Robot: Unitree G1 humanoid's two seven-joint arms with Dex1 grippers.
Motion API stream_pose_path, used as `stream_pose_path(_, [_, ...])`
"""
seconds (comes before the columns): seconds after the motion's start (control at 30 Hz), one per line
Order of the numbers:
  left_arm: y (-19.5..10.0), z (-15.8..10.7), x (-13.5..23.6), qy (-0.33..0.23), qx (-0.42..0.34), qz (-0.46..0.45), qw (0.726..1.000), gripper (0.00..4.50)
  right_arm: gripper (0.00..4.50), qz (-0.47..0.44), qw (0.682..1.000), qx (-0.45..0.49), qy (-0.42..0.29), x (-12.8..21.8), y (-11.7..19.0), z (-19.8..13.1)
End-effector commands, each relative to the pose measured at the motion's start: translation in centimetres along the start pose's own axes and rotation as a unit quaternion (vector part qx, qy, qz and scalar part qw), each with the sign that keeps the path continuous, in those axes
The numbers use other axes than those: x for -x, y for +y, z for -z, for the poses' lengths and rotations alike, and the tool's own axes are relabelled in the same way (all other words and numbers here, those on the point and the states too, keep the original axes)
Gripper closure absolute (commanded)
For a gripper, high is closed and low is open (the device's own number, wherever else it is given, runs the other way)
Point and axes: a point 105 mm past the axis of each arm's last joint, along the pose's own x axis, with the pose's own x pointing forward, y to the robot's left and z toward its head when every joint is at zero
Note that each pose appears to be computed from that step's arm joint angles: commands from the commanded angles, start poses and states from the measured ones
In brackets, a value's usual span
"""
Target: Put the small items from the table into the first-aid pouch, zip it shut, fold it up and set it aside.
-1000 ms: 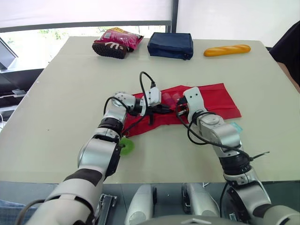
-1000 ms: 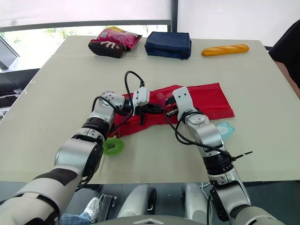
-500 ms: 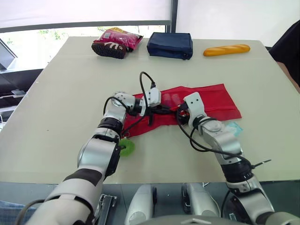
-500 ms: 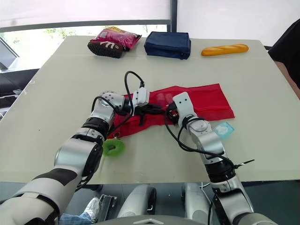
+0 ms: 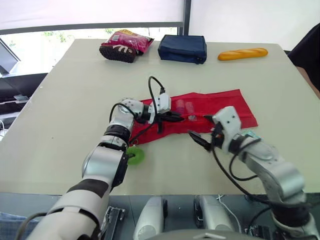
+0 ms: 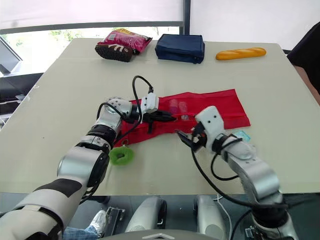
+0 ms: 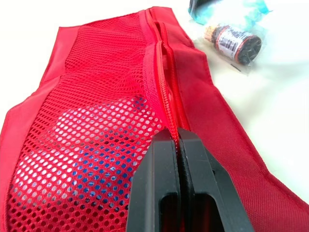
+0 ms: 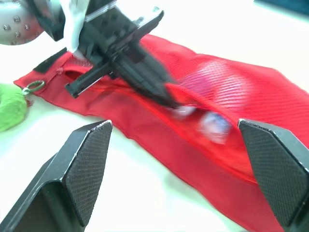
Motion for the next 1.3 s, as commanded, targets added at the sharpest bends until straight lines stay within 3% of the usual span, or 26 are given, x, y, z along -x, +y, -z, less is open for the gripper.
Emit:
stream_pose_path(0.03, [0.7,-1.1,0.6,-0.01,-0.025,-0.01,1.0,4.5,0.07,0.023,0.998,0.045,-0.04,5.2,-1.1,-1.6])
stream_pose_path(0.33, [0.6,-1.2,0.6,-0.015,-0.025,-0.003,1.0,4.5,0.07,0.05,0.998,0.012,-0.027,15.7,-2.8,-2.0])
stream_pose_path(0.67, [0.9,-1.2,1.0,-0.012,-0.026,-0.009,1.0,4.5,0.07,0.024,0.999,0.001,0.028,20.8,-1.5,-2.8])
stream_pose_path(1.0, [1.4,-1.0,2.0,0.003,-0.026,-0.024,0.999,4.5,0.07,0.037,0.998,0.024,0.048,20.8,-2.3,-2.8])
stream_pose_path(1.3, [1.4,-1.0,2.5,0.002,-0.032,-0.03,0.999,4.5,0.07,-0.037,0.991,0.102,0.082,13.8,-5.2,-1.5])
